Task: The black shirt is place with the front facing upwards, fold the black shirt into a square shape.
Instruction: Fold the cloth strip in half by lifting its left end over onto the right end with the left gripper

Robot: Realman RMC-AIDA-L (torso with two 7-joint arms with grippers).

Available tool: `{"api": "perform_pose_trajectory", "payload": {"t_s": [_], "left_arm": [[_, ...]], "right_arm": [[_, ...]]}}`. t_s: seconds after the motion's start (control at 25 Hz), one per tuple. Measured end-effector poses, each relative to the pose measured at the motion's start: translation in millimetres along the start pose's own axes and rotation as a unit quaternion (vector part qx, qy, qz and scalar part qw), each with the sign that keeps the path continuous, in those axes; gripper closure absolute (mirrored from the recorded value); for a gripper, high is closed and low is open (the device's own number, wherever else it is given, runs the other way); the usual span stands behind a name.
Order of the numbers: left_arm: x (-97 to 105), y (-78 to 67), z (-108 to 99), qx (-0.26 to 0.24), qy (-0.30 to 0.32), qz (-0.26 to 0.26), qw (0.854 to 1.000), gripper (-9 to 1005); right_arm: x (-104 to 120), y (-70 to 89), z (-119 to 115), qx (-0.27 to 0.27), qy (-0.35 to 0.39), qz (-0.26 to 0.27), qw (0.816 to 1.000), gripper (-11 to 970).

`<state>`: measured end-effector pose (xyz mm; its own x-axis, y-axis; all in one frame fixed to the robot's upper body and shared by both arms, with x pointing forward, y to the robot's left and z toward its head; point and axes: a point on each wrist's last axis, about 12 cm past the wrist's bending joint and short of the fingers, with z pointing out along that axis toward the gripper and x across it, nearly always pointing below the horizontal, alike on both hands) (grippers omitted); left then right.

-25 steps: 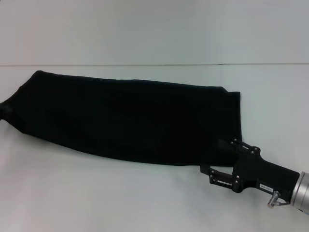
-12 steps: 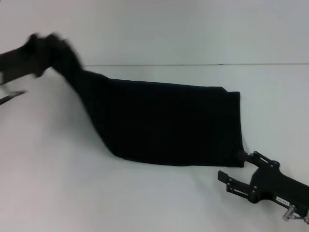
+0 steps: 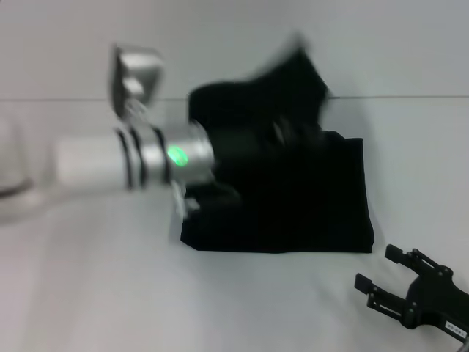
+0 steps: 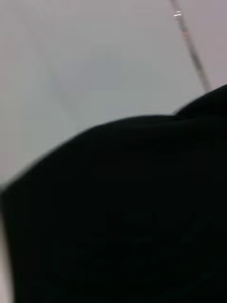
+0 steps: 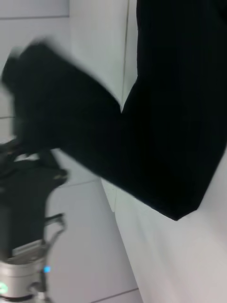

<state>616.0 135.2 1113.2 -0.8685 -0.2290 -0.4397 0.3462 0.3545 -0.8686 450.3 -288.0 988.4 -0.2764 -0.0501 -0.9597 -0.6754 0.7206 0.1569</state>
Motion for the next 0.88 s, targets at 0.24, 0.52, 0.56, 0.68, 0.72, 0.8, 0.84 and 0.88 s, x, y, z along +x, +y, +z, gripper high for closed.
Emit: {"api": "perform_pose_trajectory", "payload": {"t_s": [0.24,0.52,0.56,0.68,0.72,0.8,0.84,0.88], "left_arm": [[61,17.2,30,-0.01,0.037,-0.009,0.999,947],[74,20.9,30,0.0,0.008,-0.027,1.0,935],[73,20.2,30,0.003,0.005,-0.028,1.0,933],[72,17.4,33,0.007,0.003,-0.03,1.0,928],[72,16.1,34,0.009,0.004,-0.031,0.999,927],[73,13.8,37,0.013,0.008,-0.032,0.999,923],[74,12.8,38,0.014,0.011,-0.033,0.999,921],[76,12.0,40,0.015,0.013,-0.034,0.999,920]], "right_arm": [[2,-0.3,-5,0.005,0.0,0.002,1.0,76],[-1,-2.2,-2,0.003,-0.001,-0.002,1.0,75],[-1,-2.3,-2,0.003,-0.001,-0.002,1.0,75],[-1,-2.4,-2,0.003,0.0,-0.002,1.0,75],[-1,-2.5,-2,0.003,0.0,-0.002,1.0,75],[-1,-2.5,-2,0.003,0.001,-0.002,1.0,75],[0,-2.4,-2,0.003,0.002,-0.002,1.0,75],[0,-2.4,-2,0.004,0.002,-0.002,1.0,76]]}}
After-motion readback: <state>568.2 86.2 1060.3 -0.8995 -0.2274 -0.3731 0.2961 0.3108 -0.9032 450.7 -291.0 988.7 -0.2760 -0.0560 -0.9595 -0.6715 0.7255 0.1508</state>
